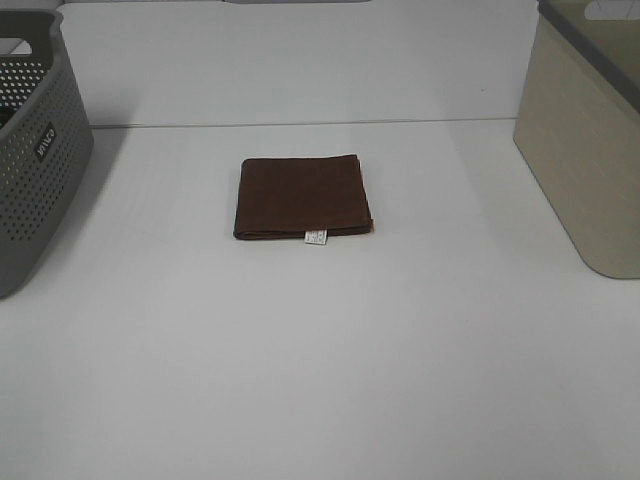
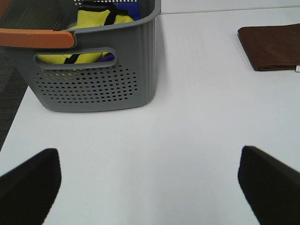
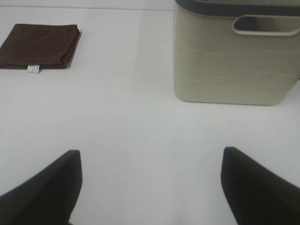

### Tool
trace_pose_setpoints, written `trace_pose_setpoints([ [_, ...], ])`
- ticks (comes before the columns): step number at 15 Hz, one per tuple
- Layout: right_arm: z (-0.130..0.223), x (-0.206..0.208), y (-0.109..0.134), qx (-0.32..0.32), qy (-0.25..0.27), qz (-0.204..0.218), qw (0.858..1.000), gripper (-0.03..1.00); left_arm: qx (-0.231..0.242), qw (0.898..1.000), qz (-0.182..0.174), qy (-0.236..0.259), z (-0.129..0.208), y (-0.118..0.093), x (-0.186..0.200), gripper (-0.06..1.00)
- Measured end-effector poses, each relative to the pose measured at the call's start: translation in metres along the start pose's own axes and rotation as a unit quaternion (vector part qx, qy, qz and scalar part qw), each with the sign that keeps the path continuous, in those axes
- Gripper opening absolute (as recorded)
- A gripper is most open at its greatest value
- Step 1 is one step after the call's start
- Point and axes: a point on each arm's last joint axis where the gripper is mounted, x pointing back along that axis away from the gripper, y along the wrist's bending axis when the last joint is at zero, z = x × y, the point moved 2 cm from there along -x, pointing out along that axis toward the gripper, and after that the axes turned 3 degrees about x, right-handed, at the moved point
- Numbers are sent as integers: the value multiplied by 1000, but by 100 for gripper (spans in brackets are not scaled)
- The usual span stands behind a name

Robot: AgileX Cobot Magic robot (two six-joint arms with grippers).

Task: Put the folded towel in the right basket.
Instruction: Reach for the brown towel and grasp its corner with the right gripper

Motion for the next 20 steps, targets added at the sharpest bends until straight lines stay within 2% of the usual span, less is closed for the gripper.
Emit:
trace_pose_setpoints([
  [3,-37,-17,-6,-3,-7,3,1000,77,0,1000,0,0,0,0,0,97],
  [5,-64,-39,-10,-10,15,-5,1000,77,0,1000,0,0,0,0,0,97],
  [8,-117,-86,-14,-36,61,-36,997,77,0,1000,0,0,0,0,0,97],
  [11,-159,-135,-18,-25,92,-62,993,77,0,1000,0,0,0,0,0,97],
  [14,-187,-197,-19,-23,124,-93,988,77,0,1000,0,0,0,0,0,97],
  [16,-200,-219,-16,-22,131,-114,985,77,0,1000,0,0,0,0,0,97],
  [18,-213,-256,-1,-7,141,-144,979,77,0,1000,0,0,0,0,0,97],
  [19,-221,-288,29,18,154,-182,971,77,0,1000,0,0,0,0,0,97],
  [20,-219,-308,46,27,167,-200,965,77,0,1000,0,0,0,0,0,97],
])
